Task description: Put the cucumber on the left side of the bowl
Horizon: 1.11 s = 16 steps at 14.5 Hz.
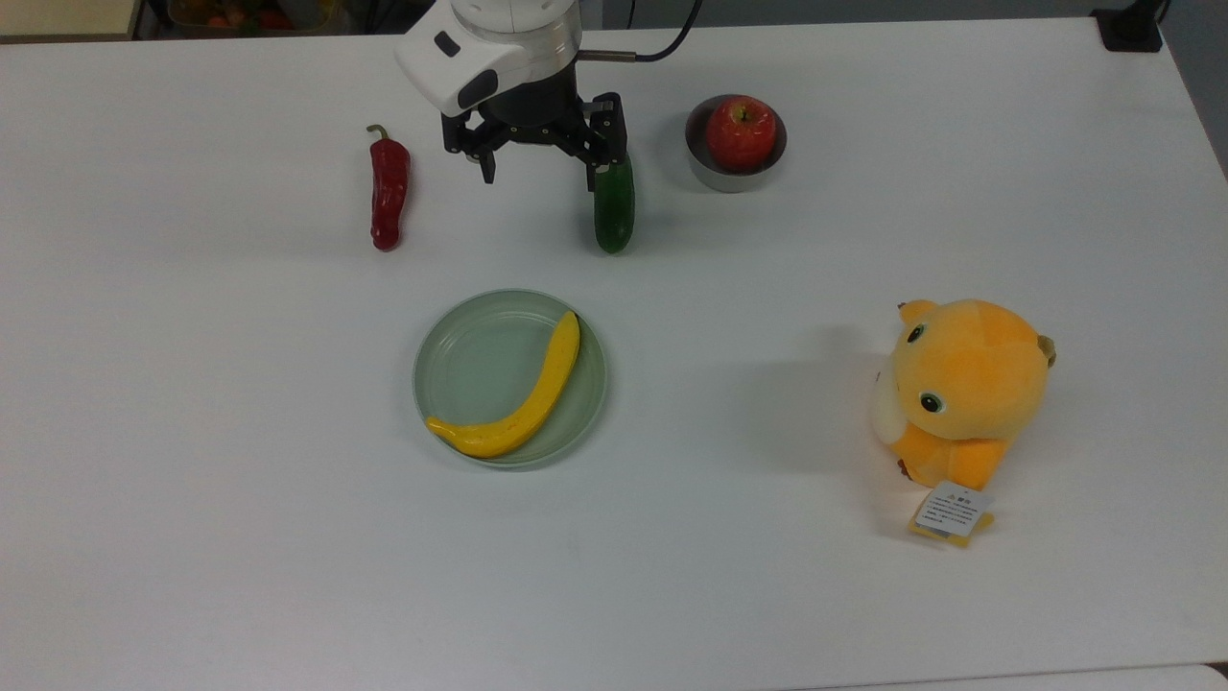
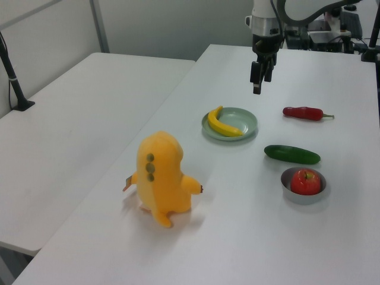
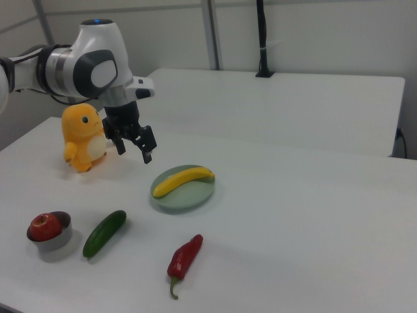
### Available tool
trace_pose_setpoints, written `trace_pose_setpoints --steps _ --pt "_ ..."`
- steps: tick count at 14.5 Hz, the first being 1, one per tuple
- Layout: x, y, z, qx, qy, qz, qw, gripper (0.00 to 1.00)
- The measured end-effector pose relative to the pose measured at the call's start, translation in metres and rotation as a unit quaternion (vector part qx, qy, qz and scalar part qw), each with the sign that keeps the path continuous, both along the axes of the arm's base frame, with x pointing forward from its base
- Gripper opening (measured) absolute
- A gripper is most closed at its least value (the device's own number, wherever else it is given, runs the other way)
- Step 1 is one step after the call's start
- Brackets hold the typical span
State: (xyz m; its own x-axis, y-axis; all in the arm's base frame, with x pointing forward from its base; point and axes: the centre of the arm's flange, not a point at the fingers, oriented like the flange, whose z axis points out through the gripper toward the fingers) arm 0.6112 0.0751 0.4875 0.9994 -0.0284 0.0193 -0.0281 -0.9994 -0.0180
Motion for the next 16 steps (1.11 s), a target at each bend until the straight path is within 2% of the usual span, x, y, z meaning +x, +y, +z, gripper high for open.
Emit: trace_pose_setpoints --steps 4,8,10,16 --pt "-0.001 0.001 -0.002 -0.001 0.005 0.001 1.0000 1.00" --pt "-0.020 0.014 -0.019 -0.011 0.090 0.016 0.9958 1.00" --pt "-0.026 0.025 -0.029 -0.016 0.117 0.027 0.9927 1.00" --pt "-0.029 0.035 -0.043 -0.020 0.133 0.036 0.9902 1.00"
